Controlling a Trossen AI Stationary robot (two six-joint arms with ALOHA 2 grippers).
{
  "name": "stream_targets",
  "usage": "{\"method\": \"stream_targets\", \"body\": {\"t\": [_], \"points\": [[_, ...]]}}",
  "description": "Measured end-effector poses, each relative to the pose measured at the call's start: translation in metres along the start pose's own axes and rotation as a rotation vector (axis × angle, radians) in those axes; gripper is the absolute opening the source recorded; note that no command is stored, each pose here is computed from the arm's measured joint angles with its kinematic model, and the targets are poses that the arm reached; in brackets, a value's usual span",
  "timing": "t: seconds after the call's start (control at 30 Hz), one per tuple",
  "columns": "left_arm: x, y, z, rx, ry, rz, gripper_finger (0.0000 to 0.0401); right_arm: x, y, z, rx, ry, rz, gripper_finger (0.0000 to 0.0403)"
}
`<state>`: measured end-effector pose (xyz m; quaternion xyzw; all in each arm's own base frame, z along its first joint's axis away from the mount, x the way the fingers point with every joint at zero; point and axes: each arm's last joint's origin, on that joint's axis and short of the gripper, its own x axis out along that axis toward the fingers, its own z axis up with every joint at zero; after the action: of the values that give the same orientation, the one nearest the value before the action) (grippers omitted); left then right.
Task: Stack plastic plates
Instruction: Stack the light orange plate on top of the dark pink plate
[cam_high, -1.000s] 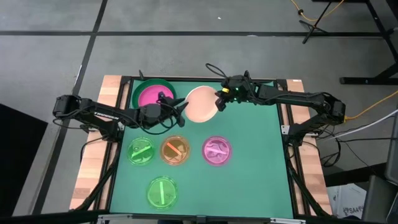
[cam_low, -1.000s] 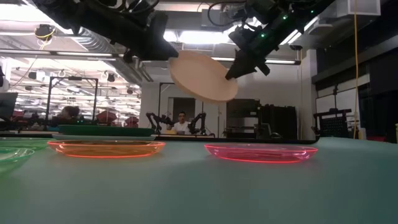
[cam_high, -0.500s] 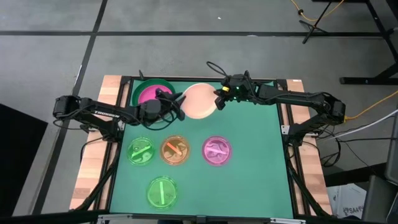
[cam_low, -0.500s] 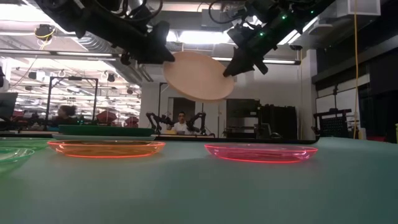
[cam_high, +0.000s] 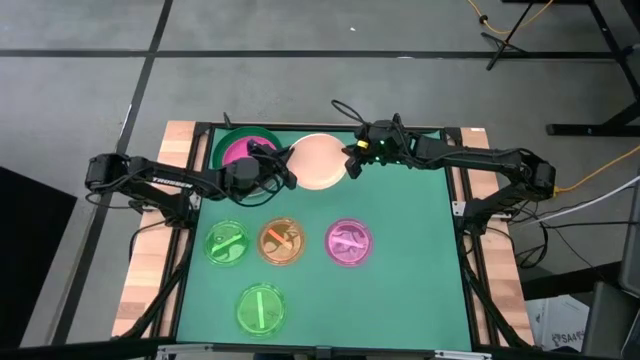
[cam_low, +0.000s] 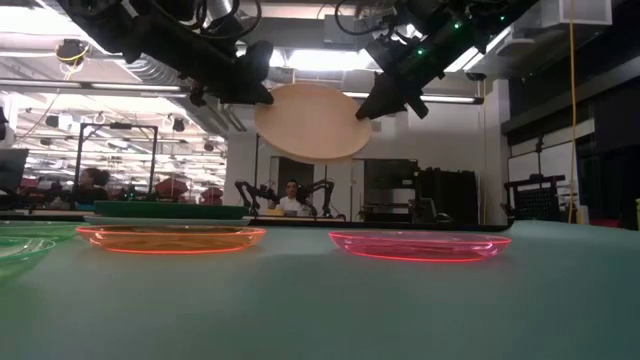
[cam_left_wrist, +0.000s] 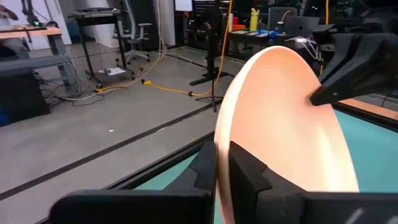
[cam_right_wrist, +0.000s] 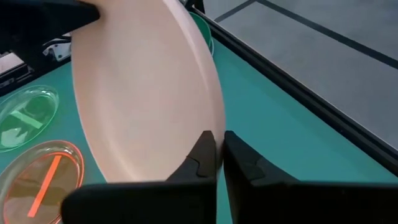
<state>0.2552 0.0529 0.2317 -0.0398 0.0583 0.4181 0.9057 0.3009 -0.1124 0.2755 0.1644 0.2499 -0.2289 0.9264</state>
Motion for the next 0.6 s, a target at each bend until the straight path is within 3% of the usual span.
{"method": "stream_targets", "body": {"t": [0.27,0.6], "points": [[-0.0001,0.0002,-0.0001,0.002,-0.001,0.010,0.0012,0.0000,0.0013,-0.0004,0.001,0.012,0.046,0.0012],[-0.0004,-0.0001,-0.0011,0.009,0.008,0.006,0.0010,-0.0001,0.0021,0.0001,-0.003,0.008,0.058,0.0086]]}}
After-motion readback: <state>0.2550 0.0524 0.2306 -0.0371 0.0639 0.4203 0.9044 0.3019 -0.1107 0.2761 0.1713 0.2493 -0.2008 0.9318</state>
